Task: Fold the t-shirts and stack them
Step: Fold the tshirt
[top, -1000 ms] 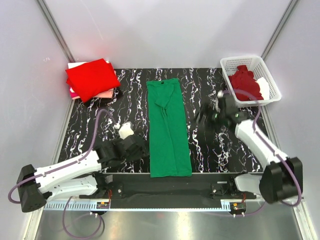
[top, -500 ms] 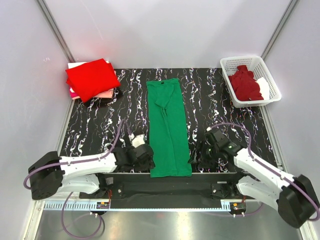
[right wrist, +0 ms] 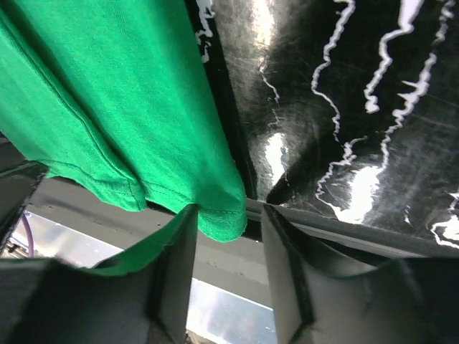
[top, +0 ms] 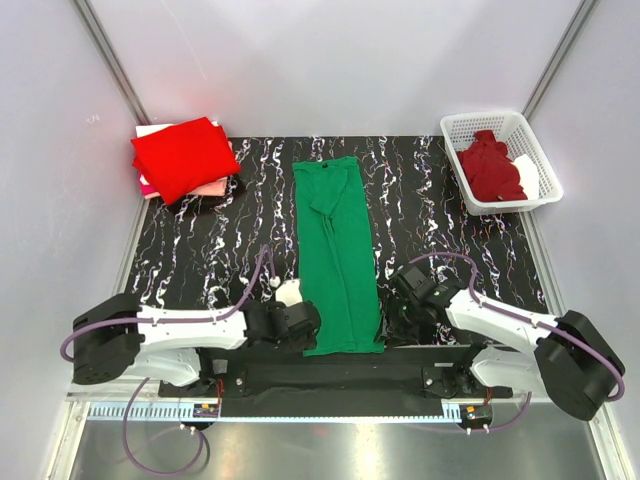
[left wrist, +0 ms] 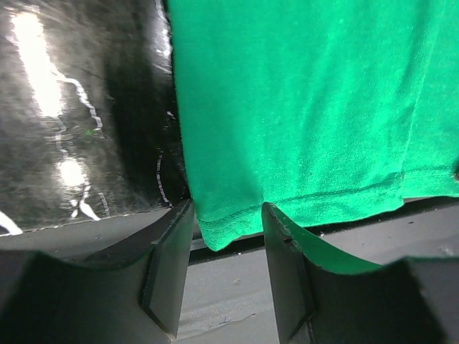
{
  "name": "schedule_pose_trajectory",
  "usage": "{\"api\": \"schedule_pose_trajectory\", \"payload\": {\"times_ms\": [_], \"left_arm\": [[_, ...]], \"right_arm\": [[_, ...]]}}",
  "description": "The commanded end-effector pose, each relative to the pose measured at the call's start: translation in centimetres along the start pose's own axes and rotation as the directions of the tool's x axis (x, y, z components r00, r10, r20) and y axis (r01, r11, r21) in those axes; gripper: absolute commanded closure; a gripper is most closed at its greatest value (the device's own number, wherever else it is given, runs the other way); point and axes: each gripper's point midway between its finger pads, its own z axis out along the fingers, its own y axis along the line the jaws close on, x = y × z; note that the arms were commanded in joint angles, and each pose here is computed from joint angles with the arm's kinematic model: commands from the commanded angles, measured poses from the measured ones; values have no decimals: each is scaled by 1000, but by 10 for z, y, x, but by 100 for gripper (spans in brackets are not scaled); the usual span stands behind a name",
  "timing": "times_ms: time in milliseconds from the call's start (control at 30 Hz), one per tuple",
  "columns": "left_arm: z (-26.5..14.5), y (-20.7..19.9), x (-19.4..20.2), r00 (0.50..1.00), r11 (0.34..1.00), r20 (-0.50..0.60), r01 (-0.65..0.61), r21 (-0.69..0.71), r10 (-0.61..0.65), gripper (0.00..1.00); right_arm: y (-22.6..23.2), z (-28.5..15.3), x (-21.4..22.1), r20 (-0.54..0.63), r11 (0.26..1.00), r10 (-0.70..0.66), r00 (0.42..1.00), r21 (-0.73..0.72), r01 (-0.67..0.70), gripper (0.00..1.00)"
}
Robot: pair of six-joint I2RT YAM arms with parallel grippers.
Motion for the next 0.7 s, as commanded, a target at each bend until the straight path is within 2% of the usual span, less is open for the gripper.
{"api": "schedule_pose_trajectory", "payload": {"times_ms": [0,67,100,200,300,500,600,667], "left_arm": [[-11,-11,-18,995,998,79,55,39,-58,51],[-11,-5,-18,994,997,86,67,42,-71,50],[-11,-2,-17,993,996,87,75,49,-79,48],[-10,-5,-12,993,992,76,86,90,-93,40],[-4,-3,0,993,989,52,99,105,-105,38],[-1,-4,8,996,994,40,79,79,-82,38],[1,-3,9,996,995,42,77,69,-80,40],[2,-5,8,995,994,46,79,77,-83,45]], "right_arm": [[17,-2,-14,58,999,-24,998,-23,26,58],[17,-1,-14,62,999,-28,998,-20,29,69],[17,-1,-14,65,999,-27,998,-20,28,82],[17,-1,-14,72,999,-27,997,-25,29,93],[16,-1,-14,79,999,-24,997,-26,27,98],[16,-1,-15,83,999,-25,996,-27,27,99],[16,-1,-15,86,999,-25,996,-32,27,100],[16,-2,-15,89,999,-24,996,-36,27,100]]}}
